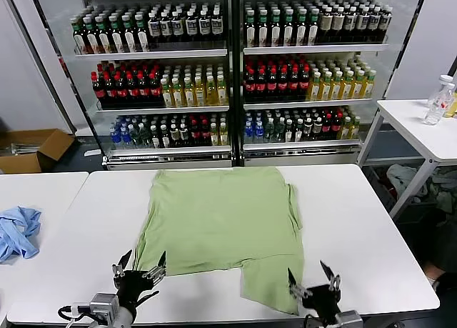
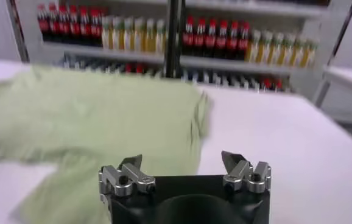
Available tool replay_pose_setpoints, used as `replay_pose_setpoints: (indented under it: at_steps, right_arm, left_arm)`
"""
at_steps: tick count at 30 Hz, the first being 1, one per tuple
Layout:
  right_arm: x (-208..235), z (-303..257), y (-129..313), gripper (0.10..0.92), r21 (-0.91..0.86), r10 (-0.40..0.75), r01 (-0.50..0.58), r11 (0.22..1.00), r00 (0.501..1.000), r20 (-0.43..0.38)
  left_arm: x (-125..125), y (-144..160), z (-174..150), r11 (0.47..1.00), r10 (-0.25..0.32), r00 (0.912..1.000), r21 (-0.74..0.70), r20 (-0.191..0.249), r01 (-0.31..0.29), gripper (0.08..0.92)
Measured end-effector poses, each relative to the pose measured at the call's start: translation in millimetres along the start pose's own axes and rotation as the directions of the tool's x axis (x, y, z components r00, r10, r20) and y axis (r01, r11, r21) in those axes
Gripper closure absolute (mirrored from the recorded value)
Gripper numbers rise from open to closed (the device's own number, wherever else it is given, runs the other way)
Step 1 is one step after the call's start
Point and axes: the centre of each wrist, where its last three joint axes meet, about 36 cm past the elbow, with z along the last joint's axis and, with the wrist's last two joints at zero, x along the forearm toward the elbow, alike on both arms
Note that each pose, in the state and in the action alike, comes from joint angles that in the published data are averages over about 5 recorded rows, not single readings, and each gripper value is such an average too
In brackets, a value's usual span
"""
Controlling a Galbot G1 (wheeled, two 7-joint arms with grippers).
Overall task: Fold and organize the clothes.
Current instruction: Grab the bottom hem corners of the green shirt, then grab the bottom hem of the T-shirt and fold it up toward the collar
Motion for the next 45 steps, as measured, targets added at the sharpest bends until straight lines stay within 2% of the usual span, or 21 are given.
replay_pose_setpoints:
  at_steps: [7, 12, 21, 30, 32, 37, 45]
  right_arm:
    - [-2.3, 6.6, 6.6, 0.224, -0.016, -0.033, 0.033, 0.999, 0.999, -0.028]
    - [-4.5, 11.9, 8.8, 0.341, -0.028, -0.053, 0.053, 0.998, 0.998, -0.031]
    - [-10.2, 19.6, 2.9, 0.601, -0.07, -0.092, 0.089, 0.994, 0.995, -0.044]
    - [-11.2, 16.0, -12.3, 0.881, -0.094, -0.116, 0.117, 0.989, 0.993, 0.015]
    - [-11.0, 11.7, -16.8, 0.912, -0.096, -0.112, 0.115, 0.989, 0.993, 0.04]
    - [-11.1, -4.3, -29.0, 0.917, -0.1, -0.092, 0.105, 0.989, 0.988, 0.125]
    - [-17.3, -26.0, -40.7, 0.917, -0.103, -0.075, 0.101, 0.99, 0.971, 0.227]
  left_arm:
    - [-12.7, 6.1, 7.9, 1.0, -0.009, 0.9981, -0.003, -0.061, 0.009, 0.177]
    - [-21.4, 11.2, 15.2, 1.0, -0.014, 0.9939, 0.013, -0.11, 0.015, 0.204]
    - [-28.2, 16.0, 19.7, 0.993, 0.006, 0.987, 0.118, -0.16, 0.013, 0.45]
    - [-32.8, 16.8, 22.3, 0.979, 0.021, 0.9812, 0.203, -0.192, 0.019, 0.71]
    - [-32.6, 17.6, 22.3, 0.976, 0.028, 0.9802, 0.218, -0.196, 0.016, 0.77]
    - [-27.8, 18.5, 17.2, 0.967, 0.057, 0.9803, 0.256, -0.189, -0.007, 0.894]
    - [-19.5, 19.5, -6.4, 0.957, 0.111, 0.9866, 0.281, -0.12, -0.074, 0.912]
